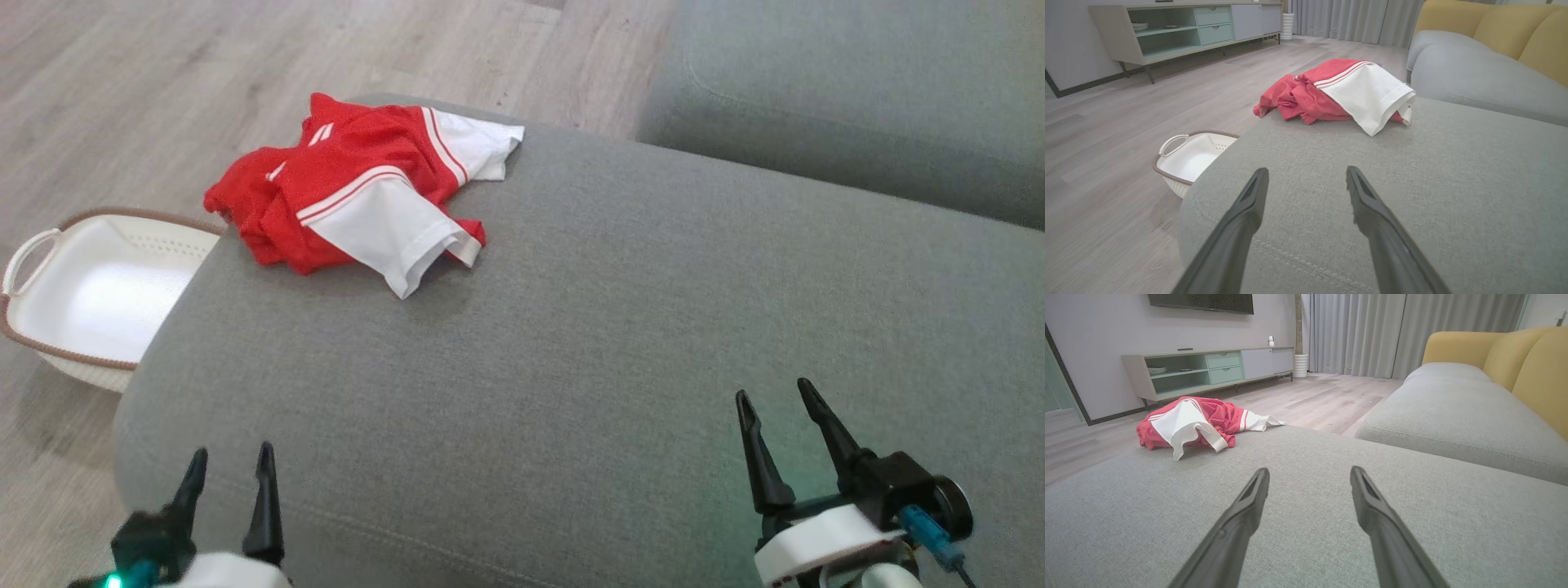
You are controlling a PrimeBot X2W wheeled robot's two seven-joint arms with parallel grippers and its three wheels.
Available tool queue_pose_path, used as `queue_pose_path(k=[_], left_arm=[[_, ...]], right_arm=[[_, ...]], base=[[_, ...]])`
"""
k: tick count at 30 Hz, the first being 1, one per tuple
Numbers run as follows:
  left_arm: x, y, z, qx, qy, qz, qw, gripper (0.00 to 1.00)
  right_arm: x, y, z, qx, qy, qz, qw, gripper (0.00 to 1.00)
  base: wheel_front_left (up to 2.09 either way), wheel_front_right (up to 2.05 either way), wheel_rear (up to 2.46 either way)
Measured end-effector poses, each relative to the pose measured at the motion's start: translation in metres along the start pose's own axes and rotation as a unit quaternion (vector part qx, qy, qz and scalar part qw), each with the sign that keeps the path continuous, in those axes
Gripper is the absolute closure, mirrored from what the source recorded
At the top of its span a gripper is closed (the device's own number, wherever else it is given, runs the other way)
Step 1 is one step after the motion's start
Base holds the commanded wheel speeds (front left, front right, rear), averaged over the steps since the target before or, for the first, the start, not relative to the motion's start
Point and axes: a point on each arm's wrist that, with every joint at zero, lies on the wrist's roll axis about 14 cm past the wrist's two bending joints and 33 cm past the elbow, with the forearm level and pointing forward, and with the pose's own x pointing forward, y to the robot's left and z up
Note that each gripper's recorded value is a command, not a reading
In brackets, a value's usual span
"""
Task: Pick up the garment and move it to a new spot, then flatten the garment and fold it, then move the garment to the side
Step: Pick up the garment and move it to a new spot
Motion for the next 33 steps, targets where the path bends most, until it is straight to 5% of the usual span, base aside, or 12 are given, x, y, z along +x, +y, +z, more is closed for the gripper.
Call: queue_pose_path(k=[16,22,30,31,32,33], left_arm=[[0.171,-0.071,0.079,0.02,0.017,-0.128,0.991,0.0],[0.237,-0.089,0.039,0.05,0.099,-0.126,0.986,0.0],[0.271,-0.091,-0.039,0.09,0.209,-0.104,0.968,0.0],[0.272,-0.094,-0.045,0.098,0.216,-0.107,0.966,0.26],[0.273,-0.095,-0.049,0.099,0.222,-0.108,0.964,0.76],[0.273,-0.095,-0.051,0.101,0.226,-0.109,0.963,1.0]], right_arm=[[0.039,-0.071,-0.007,-0.012,0.001,-0.038,0.999,0.0],[0.051,-0.102,-0.032,-0.011,0.022,-0.054,0.998,0.0],[0.041,-0.127,-0.06,-0.012,0.063,-0.079,0.995,0.0],[0.039,-0.131,-0.06,-0.013,0.064,-0.084,0.994,0.0],[0.038,-0.133,-0.059,-0.015,0.064,-0.088,0.994,0.0],[0.037,-0.135,-0.057,-0.016,0.063,-0.091,0.994,0.0]], base=[[0.0,0.0,0.0],[0.0,0.0,0.0],[0.0,0.0,0.0],[0.0,0.0,0.0],[0.0,0.0,0.0],[0.0,0.0,0.0]])
